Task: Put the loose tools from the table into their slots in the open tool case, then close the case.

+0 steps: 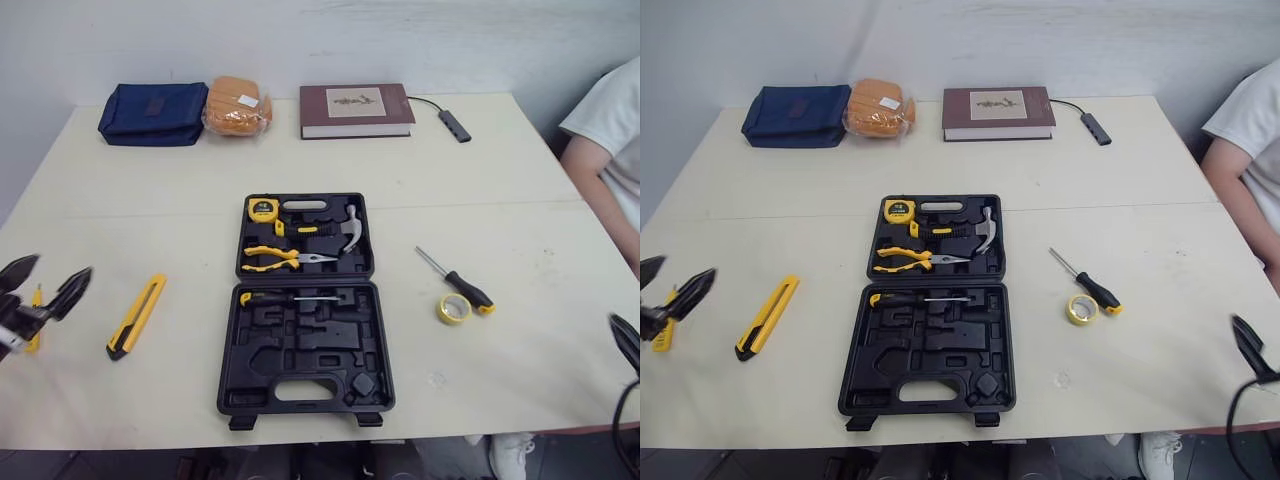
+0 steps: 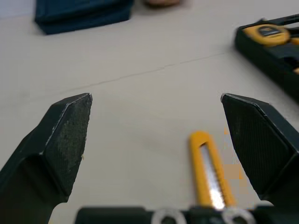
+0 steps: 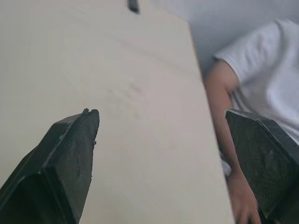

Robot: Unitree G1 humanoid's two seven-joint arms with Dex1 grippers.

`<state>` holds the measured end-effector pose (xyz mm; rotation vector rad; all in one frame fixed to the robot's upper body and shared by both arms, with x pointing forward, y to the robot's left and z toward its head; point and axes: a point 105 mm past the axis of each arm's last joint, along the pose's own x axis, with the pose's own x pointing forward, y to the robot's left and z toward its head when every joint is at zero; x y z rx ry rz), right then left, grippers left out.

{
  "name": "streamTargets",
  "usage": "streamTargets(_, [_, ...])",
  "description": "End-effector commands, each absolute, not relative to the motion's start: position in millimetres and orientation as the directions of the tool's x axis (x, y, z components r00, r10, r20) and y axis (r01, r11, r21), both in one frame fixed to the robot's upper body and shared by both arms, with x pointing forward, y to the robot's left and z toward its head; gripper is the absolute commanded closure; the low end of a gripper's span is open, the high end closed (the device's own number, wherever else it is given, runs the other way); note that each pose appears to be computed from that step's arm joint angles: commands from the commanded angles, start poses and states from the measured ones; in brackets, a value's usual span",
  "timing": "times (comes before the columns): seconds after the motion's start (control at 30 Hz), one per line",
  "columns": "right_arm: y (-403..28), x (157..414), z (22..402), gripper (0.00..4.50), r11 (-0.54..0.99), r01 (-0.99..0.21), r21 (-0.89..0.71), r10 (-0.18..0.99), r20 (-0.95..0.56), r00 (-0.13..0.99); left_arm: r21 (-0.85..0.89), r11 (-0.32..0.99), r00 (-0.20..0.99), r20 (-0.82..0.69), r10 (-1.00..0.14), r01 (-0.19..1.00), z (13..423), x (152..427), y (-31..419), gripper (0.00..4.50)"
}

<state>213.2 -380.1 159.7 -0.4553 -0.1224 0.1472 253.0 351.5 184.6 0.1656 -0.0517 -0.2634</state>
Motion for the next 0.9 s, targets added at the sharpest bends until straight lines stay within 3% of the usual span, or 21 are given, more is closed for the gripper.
streamTargets(0.03, [-353.7, 226.6, 175.2, 0.00, 0.885, -0.246, -0.396, 0.285, 0.042, 0.958, 0.195, 0.892, 0.903, 0.057, -0.425, 0.407, 204.2, 262.2, 316.8, 0.04])
streamTargets(0.13, [-321.5, 239.4, 168.0, 0.00, 0.842, -0.433, -0.323, 0.413, -0.131, 0.901, 0.206, 0.680, 0.693, 0.012, -0.721, 0.704, 209.3, 262.0, 236.8, 0.04])
streamTargets(0.3, [-305.3, 245.1, 157.2, 0.00, 0.771, -0.571, -0.282, 0.486, -0.319, 0.814, 0.165, 0.390, 0.399, -0.023, -0.917, 0.906, 217.3, 243.4, 156.3, 0.04])
streamTargets(0.53, [-300.8, 257.8, 144.6, 0.00, 0.741, -0.628, -0.236, 0.490, -0.448, 0.747, 0.132, 0.209, 0.218, -0.057, -0.974, 0.969, 212.4, 230.0, 118.7, 0.04])
streamTargets(0.9, [-289.2, 275.2, 131.3, 0.00, 0.718, -0.658, -0.225, 0.500, -0.491, 0.713, 0.145, 0.190, 0.201, -0.063, -0.978, 0.971, 209.0, 229.4, 105.9, 0.04])
